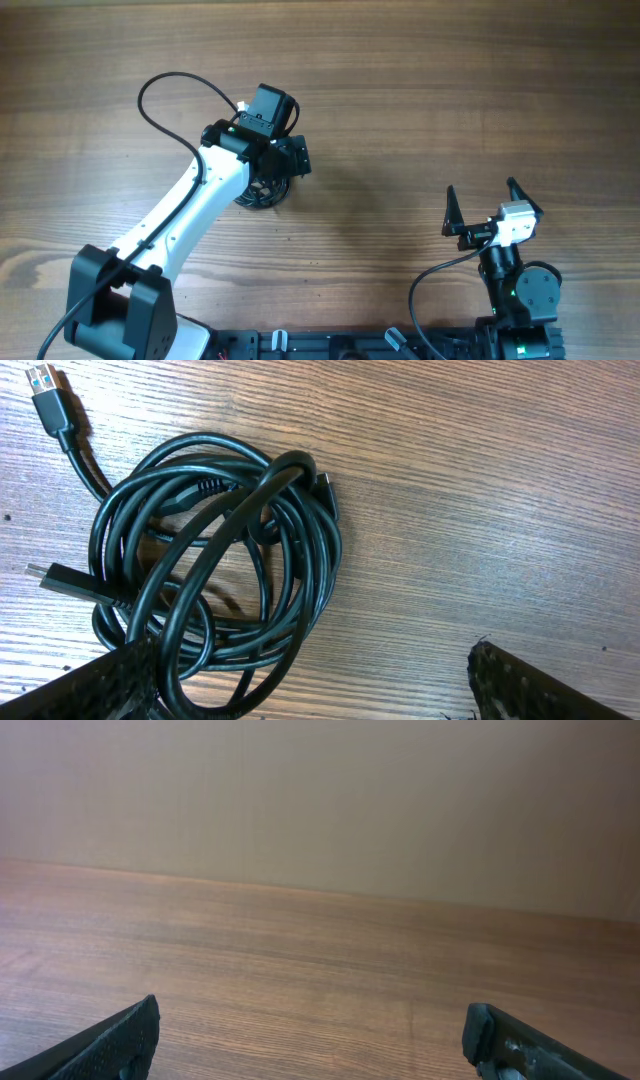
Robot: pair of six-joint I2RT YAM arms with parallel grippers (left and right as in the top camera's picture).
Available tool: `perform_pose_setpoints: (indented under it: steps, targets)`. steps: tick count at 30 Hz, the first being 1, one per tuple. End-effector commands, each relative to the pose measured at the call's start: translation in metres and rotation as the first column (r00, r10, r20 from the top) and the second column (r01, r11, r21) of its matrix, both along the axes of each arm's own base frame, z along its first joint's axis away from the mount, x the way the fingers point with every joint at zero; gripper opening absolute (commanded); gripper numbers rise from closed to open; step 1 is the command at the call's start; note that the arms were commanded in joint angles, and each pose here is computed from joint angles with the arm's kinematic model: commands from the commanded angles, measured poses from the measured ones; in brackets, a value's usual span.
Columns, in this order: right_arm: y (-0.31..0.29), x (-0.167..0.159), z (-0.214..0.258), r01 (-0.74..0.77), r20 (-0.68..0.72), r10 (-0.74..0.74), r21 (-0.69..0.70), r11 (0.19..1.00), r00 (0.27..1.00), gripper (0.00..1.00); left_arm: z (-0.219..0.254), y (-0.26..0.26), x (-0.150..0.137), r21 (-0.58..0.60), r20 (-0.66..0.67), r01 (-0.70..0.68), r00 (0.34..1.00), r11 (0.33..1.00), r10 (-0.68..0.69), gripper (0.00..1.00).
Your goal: Untangle cables
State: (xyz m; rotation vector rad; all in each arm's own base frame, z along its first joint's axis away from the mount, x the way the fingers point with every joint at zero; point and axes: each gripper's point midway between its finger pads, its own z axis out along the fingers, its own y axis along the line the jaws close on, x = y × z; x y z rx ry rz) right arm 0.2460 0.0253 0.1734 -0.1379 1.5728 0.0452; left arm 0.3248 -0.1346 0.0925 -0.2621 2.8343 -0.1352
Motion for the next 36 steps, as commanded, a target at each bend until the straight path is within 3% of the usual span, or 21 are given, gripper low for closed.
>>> perform_pose_setpoints:
  steps: [1, 4, 12, 17, 20, 21, 24, 25, 30, 31, 32, 33, 36]
  targets:
    - [0.002, 0.0, 0.001, -0.013, 0.007, 0.014, -0.017, 1.0, 1.0, 1.0, -0.007, 0.002, -0.002, 0.002, -0.02, -0.014, 1.0, 1.0, 0.014, 1.0]
    - [0.002, 0.0, 0.001, -0.013, 0.007, 0.013, -0.017, 1.0, 1.0, 1.0, -0.008, 0.004, -0.003, 0.027, -0.022, 0.05, 0.999, 0.998, -0.05, 1.0]
    - [0.002, 0.0, 0.001, -0.013, 0.007, 0.014, -0.017, 1.0, 1.0, 1.0, -0.007, 0.002, -0.003, 0.018, -0.022, 0.044, 0.999, 0.999, -0.044, 1.0]
    - [0.002, 0.0, 0.001, -0.013, 0.007, 0.014, -0.017, 1.0, 1.0, 1.0, -0.007, -0.009, -0.005, -0.039, -0.033, 0.063, 0.997, 0.997, -0.065, 0.98]
    - [0.002, 0.0, 0.001, -0.013, 0.007, 0.014, -0.017, 1.0, 1.0, 1.0, -0.008, -0.009, -0.008, -0.041, -0.045, 0.065, 0.997, 0.997, -0.067, 0.2]
    - [0.002, 0.0, 0.001, -0.013, 0.007, 0.014, -0.017, 1.0, 1.0, 1.0, -0.008, -0.009, -0.009, -0.04, -0.049, 0.065, 0.997, 0.997, -0.067, 0.1]
    - [0.002, 0.0, 0.001, -0.013, 0.007, 0.013, -0.017, 1.0, 1.0, 1.0, -0.008, -0.009, -0.01, -0.038, -0.053, 0.067, 0.996, 0.997, -0.069, 0.09]
    - [0.002, 0.0, 0.001, -0.013, 0.007, 0.013, -0.017, 1.0, 1.0, 1.0, -0.008, -0.009, -0.01, -0.038, -0.052, 0.067, 0.996, 0.997, -0.069, 0.04]
    - [0.002, 0.0, 0.001, -0.013, 0.007, 0.013, -0.017, 1.0, 1.0, 1.0, -0.008, -0.009, -0.01, -0.038, -0.052, 0.067, 0.996, 0.997, -0.069, 0.05]
    - [0.002, 0.0, 0.001, -0.013, 0.007, 0.014, -0.017, 1.0, 1.0, 1.0, -0.008, -0.009, -0.01, -0.038, -0.052, 0.067, 0.996, 0.997, -0.069, 0.16]
    - [0.002, 0.0, 0.001, -0.013, 0.007, 0.014, -0.017, 1.0, 1.0, 1.0, -0.008, -0.009, -0.01, -0.038, -0.052, 0.067, 0.996, 0.997, -0.069, 0.36]
    - [0.002, 0.0, 0.001, -0.013, 0.007, 0.014, -0.017, 1.0, 1.0, 1.0, -0.008, -0.009, -0.011, -0.037, -0.054, 0.067, 0.996, 0.997, -0.069, 0.36]
    - [0.002, 0.0, 0.001, -0.013, 0.007, 0.014, -0.017, 1.0, 1.0, 1.0, -0.009, -0.009, -0.013, -0.034, -0.063, 0.071, 0.995, 0.997, -0.073, 0.17]
